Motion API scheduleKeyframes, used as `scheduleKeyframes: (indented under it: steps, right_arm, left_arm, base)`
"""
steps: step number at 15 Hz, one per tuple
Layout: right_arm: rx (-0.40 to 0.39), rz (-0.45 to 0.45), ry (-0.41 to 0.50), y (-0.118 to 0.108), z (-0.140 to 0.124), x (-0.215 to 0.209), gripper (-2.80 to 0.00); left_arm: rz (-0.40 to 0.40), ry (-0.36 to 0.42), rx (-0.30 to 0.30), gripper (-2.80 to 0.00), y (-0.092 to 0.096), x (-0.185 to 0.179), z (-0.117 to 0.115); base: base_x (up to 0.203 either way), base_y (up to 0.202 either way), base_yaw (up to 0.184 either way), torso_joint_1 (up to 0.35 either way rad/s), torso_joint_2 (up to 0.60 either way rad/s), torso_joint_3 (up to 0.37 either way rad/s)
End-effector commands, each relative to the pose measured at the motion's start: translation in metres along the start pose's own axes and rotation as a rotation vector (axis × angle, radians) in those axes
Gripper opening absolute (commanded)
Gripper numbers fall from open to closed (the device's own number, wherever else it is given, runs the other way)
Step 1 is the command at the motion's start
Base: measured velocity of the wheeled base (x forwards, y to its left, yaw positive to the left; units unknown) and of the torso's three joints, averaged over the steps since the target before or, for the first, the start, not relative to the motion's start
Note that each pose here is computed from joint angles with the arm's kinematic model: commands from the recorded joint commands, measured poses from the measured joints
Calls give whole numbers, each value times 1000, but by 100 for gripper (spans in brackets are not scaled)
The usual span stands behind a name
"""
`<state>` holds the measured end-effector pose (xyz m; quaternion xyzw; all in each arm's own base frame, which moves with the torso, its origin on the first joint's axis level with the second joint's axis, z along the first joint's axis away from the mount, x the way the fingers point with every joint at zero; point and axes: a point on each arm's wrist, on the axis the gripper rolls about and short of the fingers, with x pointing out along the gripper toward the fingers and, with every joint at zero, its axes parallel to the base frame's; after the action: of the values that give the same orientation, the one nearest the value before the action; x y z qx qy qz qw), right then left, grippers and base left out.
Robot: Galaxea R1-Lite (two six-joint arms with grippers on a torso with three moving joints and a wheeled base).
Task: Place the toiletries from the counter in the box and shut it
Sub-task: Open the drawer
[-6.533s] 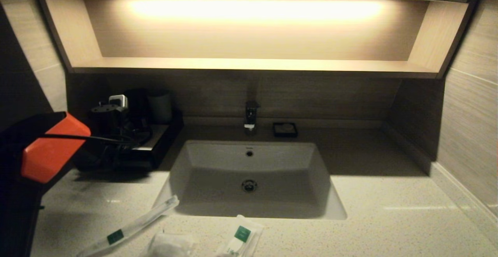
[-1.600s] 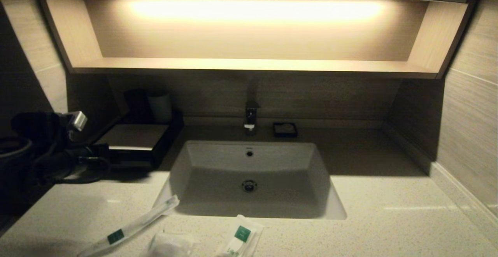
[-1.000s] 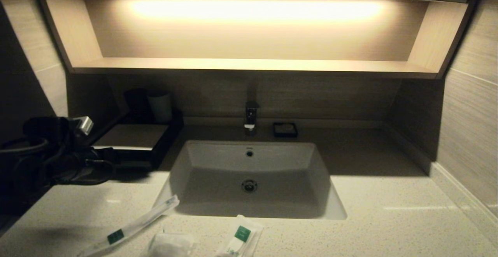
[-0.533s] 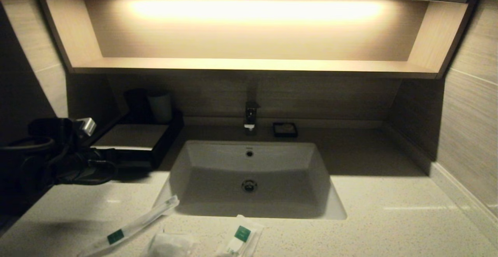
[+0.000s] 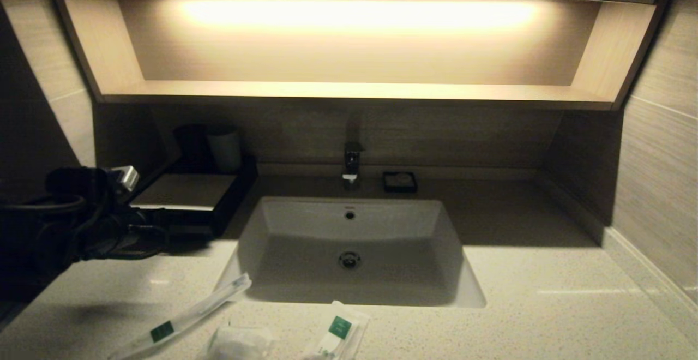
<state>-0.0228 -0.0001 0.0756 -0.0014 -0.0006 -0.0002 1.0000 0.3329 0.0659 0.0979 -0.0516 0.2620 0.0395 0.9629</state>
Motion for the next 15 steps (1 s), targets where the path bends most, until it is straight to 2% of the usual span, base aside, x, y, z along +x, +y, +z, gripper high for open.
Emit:
scheduleKeyframes:
  steps: [1,15]
  right_arm:
    - [0,0,1,0,0,0,-280]
    - [0,0,1,0,0,0,-280]
  left_arm:
    - [1,-3,0,-280,0,2,-1]
    - [10,-11,1,-280,4,17,-9]
  base:
    - [0,0,0,0,0,0]
    - [0,0,0,0,0,0]
